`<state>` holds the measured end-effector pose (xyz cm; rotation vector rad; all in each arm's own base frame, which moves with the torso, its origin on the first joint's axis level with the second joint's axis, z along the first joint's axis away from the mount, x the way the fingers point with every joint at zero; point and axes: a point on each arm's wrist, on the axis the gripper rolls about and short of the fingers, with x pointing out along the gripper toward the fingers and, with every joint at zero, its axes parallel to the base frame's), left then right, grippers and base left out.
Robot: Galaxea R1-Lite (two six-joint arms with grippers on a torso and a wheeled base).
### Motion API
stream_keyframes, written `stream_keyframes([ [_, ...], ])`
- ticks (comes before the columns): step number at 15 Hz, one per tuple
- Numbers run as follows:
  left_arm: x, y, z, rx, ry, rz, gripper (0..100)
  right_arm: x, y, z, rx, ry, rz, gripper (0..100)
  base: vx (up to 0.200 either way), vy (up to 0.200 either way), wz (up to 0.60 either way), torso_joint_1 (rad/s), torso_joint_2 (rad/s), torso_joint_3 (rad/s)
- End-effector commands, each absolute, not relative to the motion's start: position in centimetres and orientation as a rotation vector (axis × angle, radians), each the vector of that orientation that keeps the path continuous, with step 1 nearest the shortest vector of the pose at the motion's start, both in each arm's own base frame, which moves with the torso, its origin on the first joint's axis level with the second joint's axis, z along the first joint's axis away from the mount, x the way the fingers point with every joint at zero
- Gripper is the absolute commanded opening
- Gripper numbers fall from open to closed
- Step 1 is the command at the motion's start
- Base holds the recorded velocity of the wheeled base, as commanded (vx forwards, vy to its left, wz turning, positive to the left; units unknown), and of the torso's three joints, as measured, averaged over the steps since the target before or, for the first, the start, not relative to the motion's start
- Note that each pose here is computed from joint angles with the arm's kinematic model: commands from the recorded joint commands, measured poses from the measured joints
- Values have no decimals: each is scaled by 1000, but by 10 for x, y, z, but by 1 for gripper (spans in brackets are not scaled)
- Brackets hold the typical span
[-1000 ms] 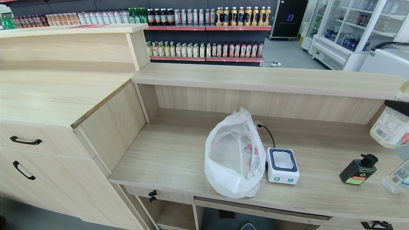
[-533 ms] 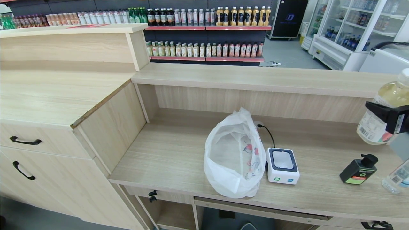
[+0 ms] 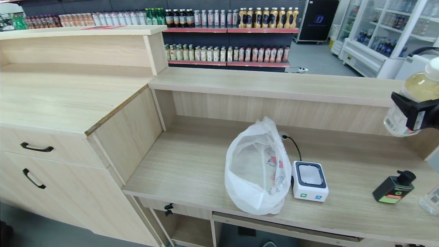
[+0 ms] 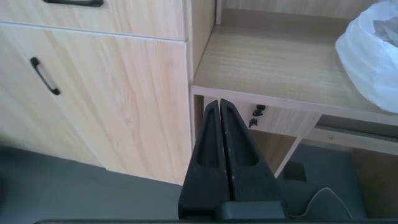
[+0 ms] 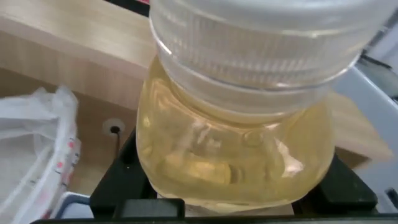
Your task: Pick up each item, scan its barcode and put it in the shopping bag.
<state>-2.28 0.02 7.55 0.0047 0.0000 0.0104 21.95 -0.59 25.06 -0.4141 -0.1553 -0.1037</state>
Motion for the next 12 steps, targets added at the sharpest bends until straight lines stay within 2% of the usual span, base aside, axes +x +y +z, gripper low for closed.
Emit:
stream_keyframes([
  [1,-23,0,75,5,0,11,0,235,4,242,-398,-131,-36,0,0,0,0,0,0,0],
  [7,-23,0,75,5,0,11,0,281,10,190,-237,59,39,0,0,0,0,0,0,0],
  [12,-23,0,75,5,0,11,0,331,28,155,-137,123,94,0,0,0,0,0,0,0],
])
